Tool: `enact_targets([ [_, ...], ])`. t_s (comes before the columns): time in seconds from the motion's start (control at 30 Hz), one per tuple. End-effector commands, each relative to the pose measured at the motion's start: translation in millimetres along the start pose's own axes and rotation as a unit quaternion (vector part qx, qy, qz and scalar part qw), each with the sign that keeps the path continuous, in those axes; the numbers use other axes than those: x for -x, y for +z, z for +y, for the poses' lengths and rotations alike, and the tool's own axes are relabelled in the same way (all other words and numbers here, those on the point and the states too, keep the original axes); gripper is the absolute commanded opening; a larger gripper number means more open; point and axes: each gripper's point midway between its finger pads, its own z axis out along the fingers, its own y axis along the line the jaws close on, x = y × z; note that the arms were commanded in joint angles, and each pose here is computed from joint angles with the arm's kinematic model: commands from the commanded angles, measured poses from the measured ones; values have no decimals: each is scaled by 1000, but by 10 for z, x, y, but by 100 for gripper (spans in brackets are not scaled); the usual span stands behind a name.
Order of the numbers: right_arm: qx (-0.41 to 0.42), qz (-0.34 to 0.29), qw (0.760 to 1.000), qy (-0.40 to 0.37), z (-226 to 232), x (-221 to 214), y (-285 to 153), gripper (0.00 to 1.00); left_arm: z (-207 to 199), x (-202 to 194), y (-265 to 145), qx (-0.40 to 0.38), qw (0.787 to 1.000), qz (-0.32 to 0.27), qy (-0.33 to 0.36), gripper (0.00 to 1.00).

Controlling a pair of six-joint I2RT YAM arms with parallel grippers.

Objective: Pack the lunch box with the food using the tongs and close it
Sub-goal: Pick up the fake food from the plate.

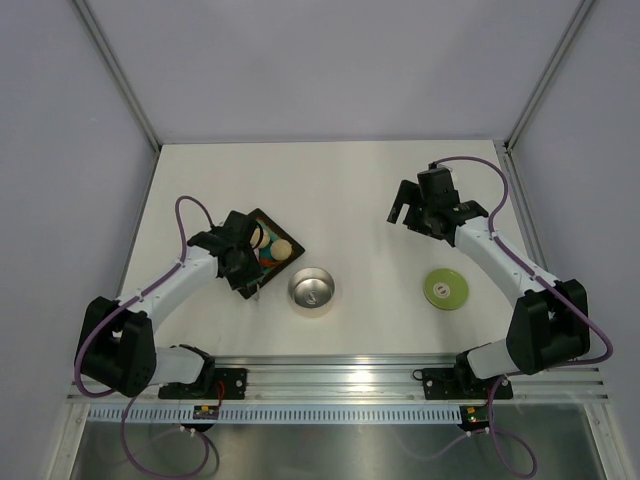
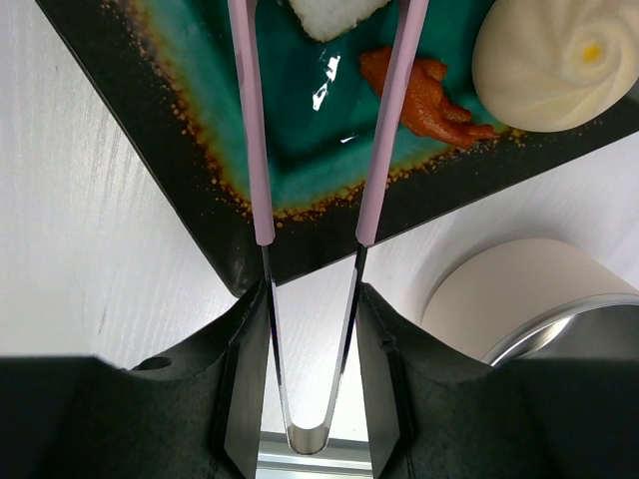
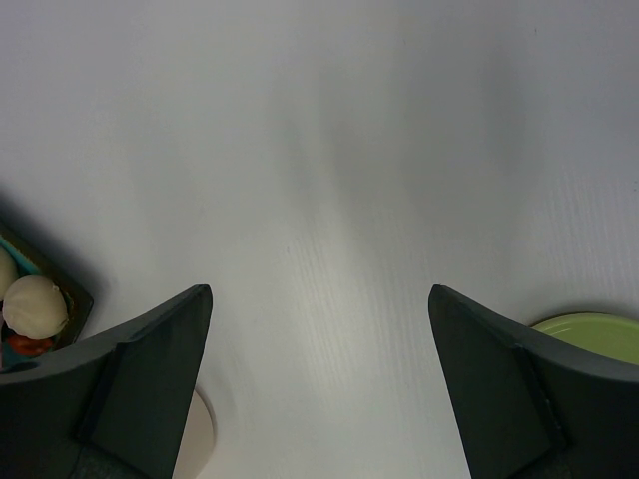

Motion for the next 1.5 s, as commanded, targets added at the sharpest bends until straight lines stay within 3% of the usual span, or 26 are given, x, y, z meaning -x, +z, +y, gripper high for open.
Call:
enact_targets([
  [0.0,15,-15,1000,5,87,87,-6,97,-68,252,-102,-5,999,-50,-14,22],
  [0.2,16,-16,1000,5,92,95,-13,97,-52,258,-233,-14,998,-56,-4,0],
  [0.6,23,-14,1000,11,122,96,-13,97,123,118,-494,-24,997,-50,56,0],
  [1.47,22,-24,999,11,122,144,-94,97,-80,119,-1080,-89,980,-43,173,0],
])
